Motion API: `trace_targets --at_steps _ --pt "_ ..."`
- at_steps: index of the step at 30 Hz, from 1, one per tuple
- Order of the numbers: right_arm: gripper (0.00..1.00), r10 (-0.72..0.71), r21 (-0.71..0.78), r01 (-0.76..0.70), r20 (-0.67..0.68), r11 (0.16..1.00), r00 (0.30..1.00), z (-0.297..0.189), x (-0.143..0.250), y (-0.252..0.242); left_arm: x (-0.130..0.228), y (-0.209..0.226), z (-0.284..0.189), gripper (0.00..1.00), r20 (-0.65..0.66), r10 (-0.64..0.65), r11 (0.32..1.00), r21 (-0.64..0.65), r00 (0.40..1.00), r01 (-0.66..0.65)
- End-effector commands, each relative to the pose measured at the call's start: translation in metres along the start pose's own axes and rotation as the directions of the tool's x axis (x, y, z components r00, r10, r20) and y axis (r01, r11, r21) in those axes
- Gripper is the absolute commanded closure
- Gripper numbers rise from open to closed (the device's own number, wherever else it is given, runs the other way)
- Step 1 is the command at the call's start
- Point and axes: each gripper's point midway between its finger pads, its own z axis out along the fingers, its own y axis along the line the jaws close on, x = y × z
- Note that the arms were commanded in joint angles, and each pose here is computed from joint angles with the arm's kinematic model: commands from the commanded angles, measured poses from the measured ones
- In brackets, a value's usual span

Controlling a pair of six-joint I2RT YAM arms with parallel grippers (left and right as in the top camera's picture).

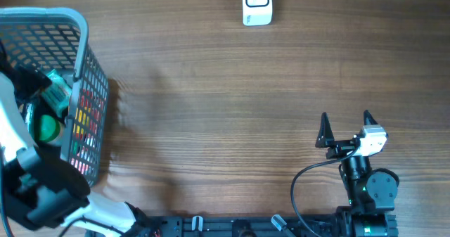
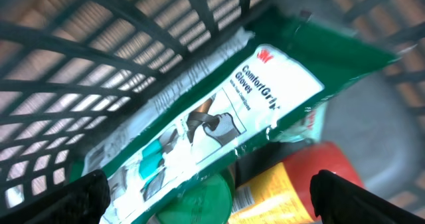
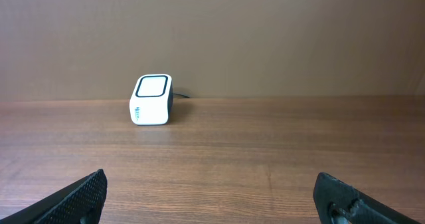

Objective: Scan the item barcode
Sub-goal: 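Reach the left gripper into the basket and grasp the green 3M glove pack, then lift the 3M glove pack out and lay it on the table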

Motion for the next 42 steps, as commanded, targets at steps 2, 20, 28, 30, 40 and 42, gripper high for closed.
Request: trace_targets --at_steps 2,20,28,30,40,42 --pt "0.0 -0.013 -0.009 0.013 0.006 1.0 1.0 0.0 -0.001 0.002 0.011 -0.005 0.029 0.0 -0.08 0.106 0.994 0.006 0.991 -0.106" --pt "0.0 -0.013 -0.009 0.013 0.006 1.0 1.0 0.0 -0.001 0.002 0.011 0.013 0.069 0.96 -0.028 0.142 0.98 -0.134 0.989 -0.144" --pt "0.0 -0.013 -0.009 0.013 0.006 1.0 1.0 0.0 -0.001 0.002 -0.046 0.024 -0.037 0.96 0.252 -0.019 0.997 -0.066 0.968 0.037" --pt "0.0 -0.013 -0.009 0.013 0.006 1.0 1.0 0.0 -0.001 0.002 -0.051 0.032 -0.073 0.96 0.339 -0.097 0.994 -0.023 0.936 0.111" --pt "0.0 -0.013 -0.009 0.013 0.006 1.0 1.0 0.0 -0.001 0.002 -0.028 0.005 -0.299 0.96 0.627 -0.4 0.798 0.597 0.668 -0.082" --pt "0.0 -0.013 -0.009 0.013 0.006 1.0 1.0 0.0 -0.001 0.002 -0.007 -0.001 -0.355 0.96 0.685 -0.421 0.718 0.652 0.595 -0.242"
